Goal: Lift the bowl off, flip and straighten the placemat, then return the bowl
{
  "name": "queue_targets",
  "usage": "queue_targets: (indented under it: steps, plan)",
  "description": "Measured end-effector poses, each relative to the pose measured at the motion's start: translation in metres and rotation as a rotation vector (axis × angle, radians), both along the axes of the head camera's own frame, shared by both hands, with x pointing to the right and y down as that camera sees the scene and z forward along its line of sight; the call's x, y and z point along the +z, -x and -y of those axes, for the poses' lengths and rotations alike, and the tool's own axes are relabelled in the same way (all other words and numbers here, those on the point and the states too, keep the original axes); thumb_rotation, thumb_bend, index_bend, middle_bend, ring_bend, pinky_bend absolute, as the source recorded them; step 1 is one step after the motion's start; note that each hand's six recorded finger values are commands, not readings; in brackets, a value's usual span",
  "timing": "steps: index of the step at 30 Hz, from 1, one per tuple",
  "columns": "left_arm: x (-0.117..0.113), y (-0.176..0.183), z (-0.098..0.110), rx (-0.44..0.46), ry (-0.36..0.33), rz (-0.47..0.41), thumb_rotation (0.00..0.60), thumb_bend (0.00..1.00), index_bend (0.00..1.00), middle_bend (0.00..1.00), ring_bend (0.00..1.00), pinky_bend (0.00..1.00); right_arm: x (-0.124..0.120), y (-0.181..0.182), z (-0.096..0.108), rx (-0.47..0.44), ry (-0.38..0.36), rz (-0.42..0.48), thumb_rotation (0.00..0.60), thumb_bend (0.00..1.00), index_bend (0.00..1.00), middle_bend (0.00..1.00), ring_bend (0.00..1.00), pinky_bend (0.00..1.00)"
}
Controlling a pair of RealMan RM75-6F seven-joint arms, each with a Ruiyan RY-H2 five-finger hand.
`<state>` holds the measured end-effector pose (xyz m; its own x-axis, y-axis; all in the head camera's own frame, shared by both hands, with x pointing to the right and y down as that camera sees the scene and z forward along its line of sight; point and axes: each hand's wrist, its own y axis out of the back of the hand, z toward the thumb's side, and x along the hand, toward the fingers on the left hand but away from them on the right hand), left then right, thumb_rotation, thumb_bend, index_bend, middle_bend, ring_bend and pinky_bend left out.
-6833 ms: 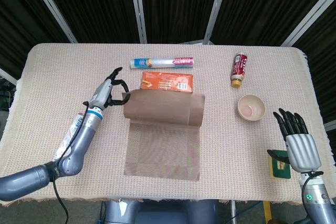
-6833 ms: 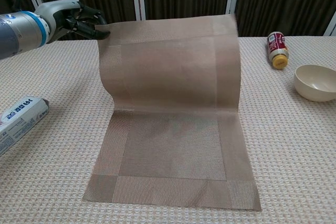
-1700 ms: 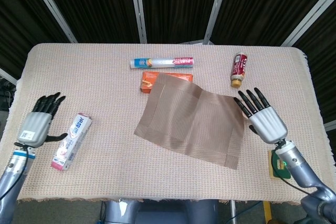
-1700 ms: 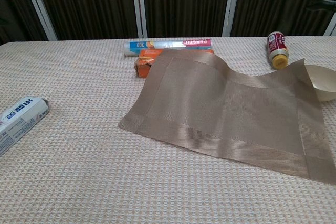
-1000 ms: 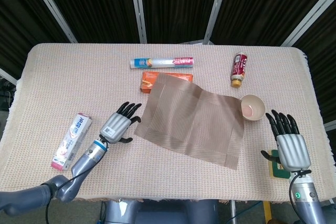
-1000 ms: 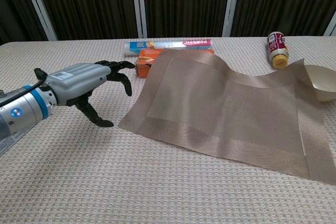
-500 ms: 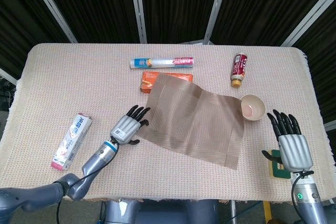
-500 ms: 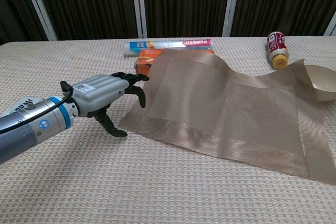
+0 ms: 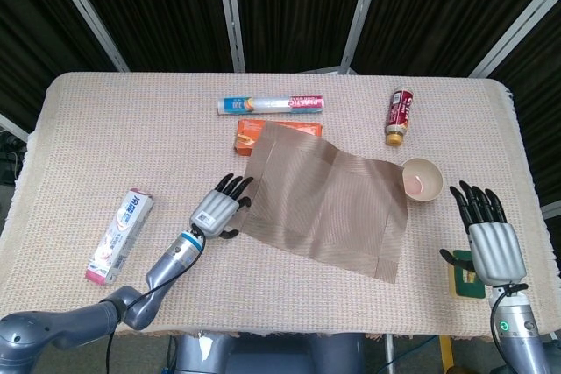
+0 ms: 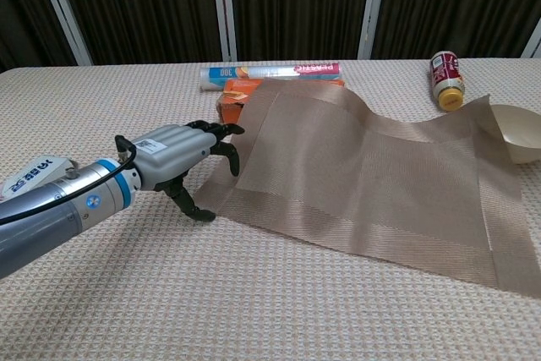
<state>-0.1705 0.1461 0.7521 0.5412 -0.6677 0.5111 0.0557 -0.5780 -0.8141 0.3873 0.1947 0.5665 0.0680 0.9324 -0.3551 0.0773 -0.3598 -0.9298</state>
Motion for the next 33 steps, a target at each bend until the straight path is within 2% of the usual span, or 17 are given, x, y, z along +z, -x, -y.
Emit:
queue_targets:
  steps: [7, 16, 25, 29, 33]
  plan:
    - [0.001, -0.003, -0.001, 0.006, 0.003, 0.002, 0.600, 0.38, 0.37, 0.00, 0.00, 0.00, -0.001, 0.000, 0.000, 0.001, -0.002, 0.005, 0.600, 0.00, 0.00, 0.00, 0.00, 0.00]
    - [0.001, -0.009, -0.002, 0.022, 0.004, 0.013, 0.600, 0.41, 0.37, 0.00, 0.00, 0.00, -0.003, -0.001, 0.001, 0.006, -0.006, 0.014, 0.600, 0.00, 0.00, 0.00, 0.00, 0.00]
    - [0.005, -0.013, -0.001, -0.003, 0.026, 0.011, 0.600, 0.50, 0.41, 0.00, 0.00, 0.00, -0.006, -0.002, 0.001, 0.008, -0.011, 0.028, 0.600, 0.00, 0.00, 0.00, 0.00, 0.00]
    - [0.006, -0.014, 0.000, -0.017, 0.033, 0.007, 0.600, 0.52, 0.46, 0.00, 0.00, 0.00, -0.007, -0.002, 0.001, 0.009, -0.012, 0.034, 0.600, 0.00, 0.00, 0.00, 0.00, 0.00]
    - [0.006, -0.015, 0.002, -0.028, 0.026, 0.003, 0.600, 0.53, 0.62, 0.00, 0.00, 0.00, -0.008, -0.002, 0.002, 0.008, -0.015, 0.040, 0.600, 0.00, 0.00, 0.00, 0.00, 0.00]
